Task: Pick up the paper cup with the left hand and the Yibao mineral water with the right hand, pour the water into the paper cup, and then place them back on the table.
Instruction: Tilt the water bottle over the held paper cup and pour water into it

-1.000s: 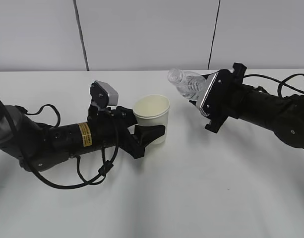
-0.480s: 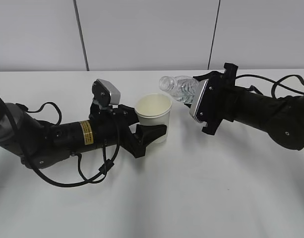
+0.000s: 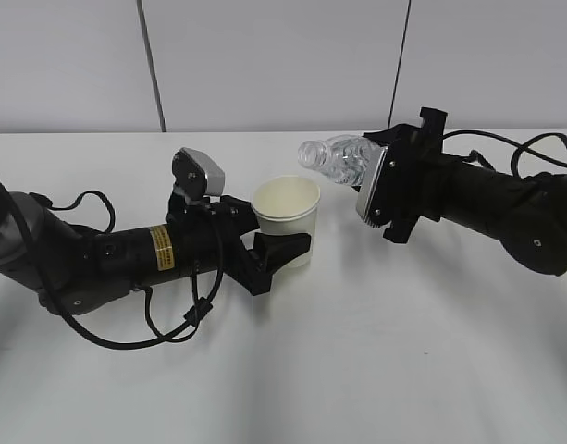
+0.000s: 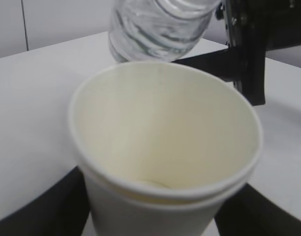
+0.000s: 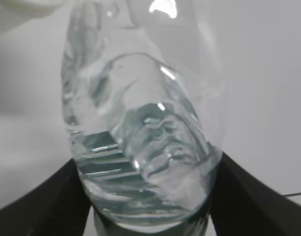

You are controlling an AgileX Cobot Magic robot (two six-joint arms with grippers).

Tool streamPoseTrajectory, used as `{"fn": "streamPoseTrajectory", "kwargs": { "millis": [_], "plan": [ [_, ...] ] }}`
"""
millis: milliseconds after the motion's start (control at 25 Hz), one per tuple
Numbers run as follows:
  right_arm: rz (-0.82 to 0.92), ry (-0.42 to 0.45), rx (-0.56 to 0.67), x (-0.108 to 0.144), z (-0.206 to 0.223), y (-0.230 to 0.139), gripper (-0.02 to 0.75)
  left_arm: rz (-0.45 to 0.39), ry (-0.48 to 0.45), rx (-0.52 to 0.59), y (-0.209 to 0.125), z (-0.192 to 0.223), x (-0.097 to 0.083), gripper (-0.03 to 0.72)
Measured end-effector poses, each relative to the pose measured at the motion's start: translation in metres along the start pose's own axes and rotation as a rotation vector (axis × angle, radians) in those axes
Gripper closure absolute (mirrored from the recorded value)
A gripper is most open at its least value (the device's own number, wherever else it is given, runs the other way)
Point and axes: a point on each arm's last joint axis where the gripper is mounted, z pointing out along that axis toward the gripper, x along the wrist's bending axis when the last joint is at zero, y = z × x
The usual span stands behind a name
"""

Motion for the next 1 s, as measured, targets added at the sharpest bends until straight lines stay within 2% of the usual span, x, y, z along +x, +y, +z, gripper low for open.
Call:
{"fn": "streamPoseTrajectory", "kwargs": {
  "millis": [1000],
  "plan": [
    [-0.162, -0.023, 0.014, -0.0027, -0.0002, -0.0008, 0.249, 0.001, 0.000, 0.005, -0.0004, 0.0000, 0.0000, 0.234]
  ]
}}
